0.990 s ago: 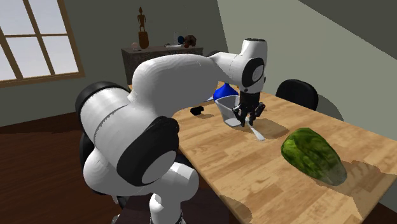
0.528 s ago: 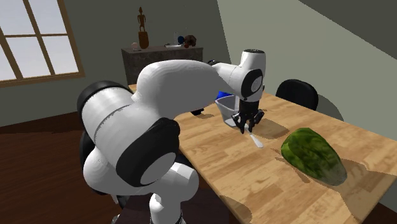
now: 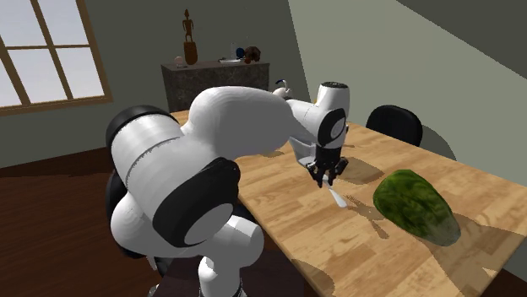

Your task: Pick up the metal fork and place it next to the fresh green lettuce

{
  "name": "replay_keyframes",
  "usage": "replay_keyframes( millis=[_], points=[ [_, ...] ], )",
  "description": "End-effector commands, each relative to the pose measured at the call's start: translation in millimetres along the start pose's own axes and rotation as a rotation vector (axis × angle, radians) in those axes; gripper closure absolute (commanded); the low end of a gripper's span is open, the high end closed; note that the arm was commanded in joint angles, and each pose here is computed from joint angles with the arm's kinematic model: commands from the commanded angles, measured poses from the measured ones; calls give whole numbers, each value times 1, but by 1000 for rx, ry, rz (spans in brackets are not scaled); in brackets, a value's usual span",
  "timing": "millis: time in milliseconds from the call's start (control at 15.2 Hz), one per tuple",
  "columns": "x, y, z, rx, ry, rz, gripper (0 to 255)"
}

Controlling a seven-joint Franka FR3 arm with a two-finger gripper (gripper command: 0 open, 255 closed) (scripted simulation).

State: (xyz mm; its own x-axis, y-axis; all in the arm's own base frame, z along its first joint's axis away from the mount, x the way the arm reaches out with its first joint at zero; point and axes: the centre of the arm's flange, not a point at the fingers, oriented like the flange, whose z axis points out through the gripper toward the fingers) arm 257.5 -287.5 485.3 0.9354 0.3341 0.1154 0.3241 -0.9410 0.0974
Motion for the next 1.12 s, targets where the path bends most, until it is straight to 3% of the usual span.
replay_keyframes(
  millis=[0, 528, 1056],
  points=[
    [-3, -1, 11, 0, 1, 0, 255],
    [-8, -5, 53, 0, 1, 0, 255],
    [-8, -5, 53, 0, 1, 0, 255]
  ],
)
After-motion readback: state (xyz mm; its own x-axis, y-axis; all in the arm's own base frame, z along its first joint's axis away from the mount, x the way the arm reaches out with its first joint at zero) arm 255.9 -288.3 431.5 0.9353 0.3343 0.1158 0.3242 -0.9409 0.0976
